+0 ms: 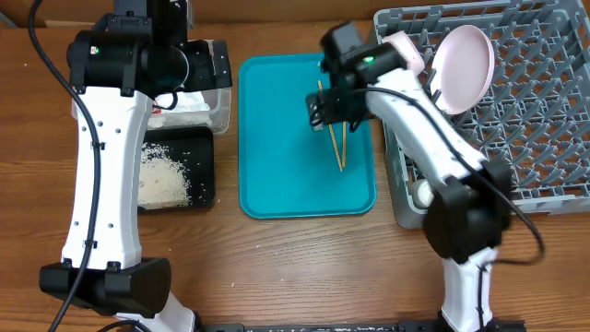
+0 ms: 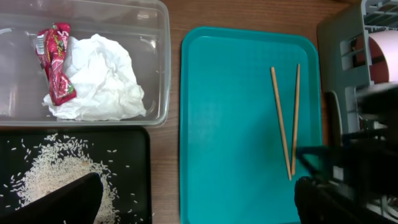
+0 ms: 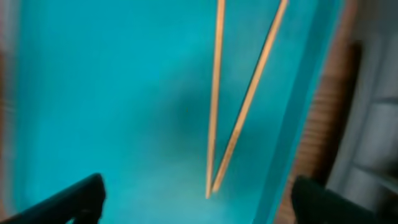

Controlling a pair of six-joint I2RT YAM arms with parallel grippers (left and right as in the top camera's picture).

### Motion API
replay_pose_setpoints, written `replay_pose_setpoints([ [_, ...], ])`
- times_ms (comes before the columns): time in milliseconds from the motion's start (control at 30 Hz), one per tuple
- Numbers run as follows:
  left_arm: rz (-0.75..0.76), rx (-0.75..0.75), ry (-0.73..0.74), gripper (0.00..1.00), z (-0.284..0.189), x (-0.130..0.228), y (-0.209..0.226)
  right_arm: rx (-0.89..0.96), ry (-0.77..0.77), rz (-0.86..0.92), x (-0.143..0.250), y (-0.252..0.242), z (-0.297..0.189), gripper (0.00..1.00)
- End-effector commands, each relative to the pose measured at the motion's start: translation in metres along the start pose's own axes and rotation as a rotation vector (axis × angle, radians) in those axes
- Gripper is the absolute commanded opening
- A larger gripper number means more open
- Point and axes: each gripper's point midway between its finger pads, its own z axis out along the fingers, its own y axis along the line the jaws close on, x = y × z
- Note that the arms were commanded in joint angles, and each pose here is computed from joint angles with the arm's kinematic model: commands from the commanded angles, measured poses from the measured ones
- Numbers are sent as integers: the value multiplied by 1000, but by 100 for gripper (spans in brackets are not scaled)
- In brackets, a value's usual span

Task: Sort waste into correct bins and load items into the dishwasher
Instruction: 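Lower the right gripper onto the chopsticks on the teal tray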

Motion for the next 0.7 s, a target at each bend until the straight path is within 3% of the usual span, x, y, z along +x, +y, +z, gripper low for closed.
replay_pose_setpoints([
  [0, -2, -1, -18, 100, -6, -3, -1, 11, 4, 4, -6, -2, 25, 100],
  [200, -2, -1, -18, 100, -6, -3, -1, 24, 9, 4, -7, -5, 50, 100],
  [667, -2, -1, -18, 100, -6, -3, -1, 41, -16, -48, 1, -11, 88, 62],
])
